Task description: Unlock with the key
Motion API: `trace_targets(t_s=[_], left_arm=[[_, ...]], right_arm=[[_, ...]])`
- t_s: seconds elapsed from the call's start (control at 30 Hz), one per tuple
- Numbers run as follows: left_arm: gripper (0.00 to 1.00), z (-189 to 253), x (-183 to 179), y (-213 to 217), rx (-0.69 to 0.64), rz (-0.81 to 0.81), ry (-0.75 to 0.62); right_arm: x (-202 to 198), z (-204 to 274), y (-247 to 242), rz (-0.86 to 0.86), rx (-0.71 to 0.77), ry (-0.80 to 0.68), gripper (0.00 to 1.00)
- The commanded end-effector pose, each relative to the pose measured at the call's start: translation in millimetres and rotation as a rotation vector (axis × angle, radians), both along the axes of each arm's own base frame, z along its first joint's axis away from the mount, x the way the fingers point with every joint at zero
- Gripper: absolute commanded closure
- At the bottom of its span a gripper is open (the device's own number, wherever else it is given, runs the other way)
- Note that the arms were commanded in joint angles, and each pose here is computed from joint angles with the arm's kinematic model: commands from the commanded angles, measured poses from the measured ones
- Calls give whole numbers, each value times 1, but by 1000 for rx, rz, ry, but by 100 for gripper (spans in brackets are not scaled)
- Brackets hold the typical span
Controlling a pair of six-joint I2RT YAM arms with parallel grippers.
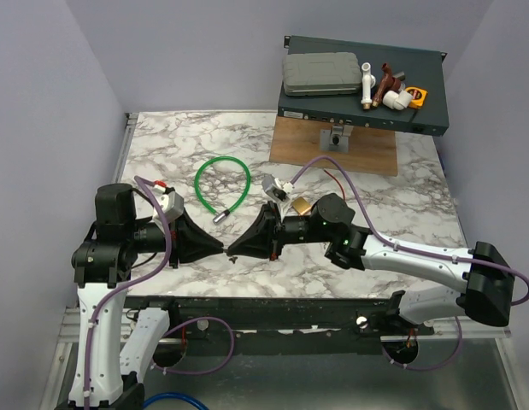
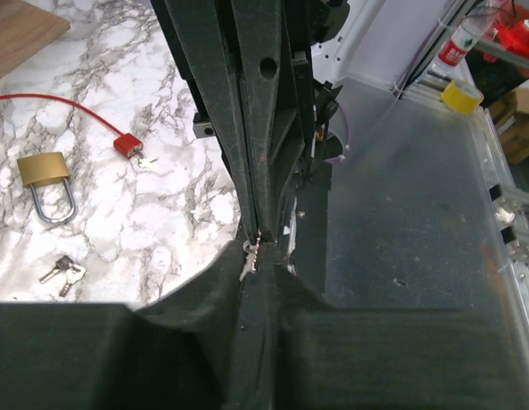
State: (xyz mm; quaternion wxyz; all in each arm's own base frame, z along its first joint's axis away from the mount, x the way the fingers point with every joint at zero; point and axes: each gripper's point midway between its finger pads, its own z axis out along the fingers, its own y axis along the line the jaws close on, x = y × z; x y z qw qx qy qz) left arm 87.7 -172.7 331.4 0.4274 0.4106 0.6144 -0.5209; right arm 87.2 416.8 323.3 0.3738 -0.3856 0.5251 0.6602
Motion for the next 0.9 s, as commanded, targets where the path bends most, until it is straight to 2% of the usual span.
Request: trace_targets(t_s=[0.0, 0.07, 0.27, 0.4, 0.5, 0.7, 0.87], left_arm=[[66, 2, 1, 0, -8, -2, -28], [59, 1, 3, 0, -1, 8, -26], [57, 1, 2, 0, -13, -14, 10], [45, -1, -2, 0, -4, -29, 32], [44, -3, -4, 1, 4, -37, 53], [53, -5, -4, 1, 8, -39, 64], [80, -2, -7, 1, 7, -42, 45]], right_arm=[[-6, -6, -3, 39, -33, 16, 99], [-6, -6, -2, 36, -41, 12, 99], [-3, -9, -1, 27, -70, 15, 99], [2, -8, -2, -4, -89, -21, 99], [6, -5, -2, -20, -110, -56, 99], [12, 2, 1, -40, -133, -107, 99], [13, 0, 5, -27, -154, -112, 99]])
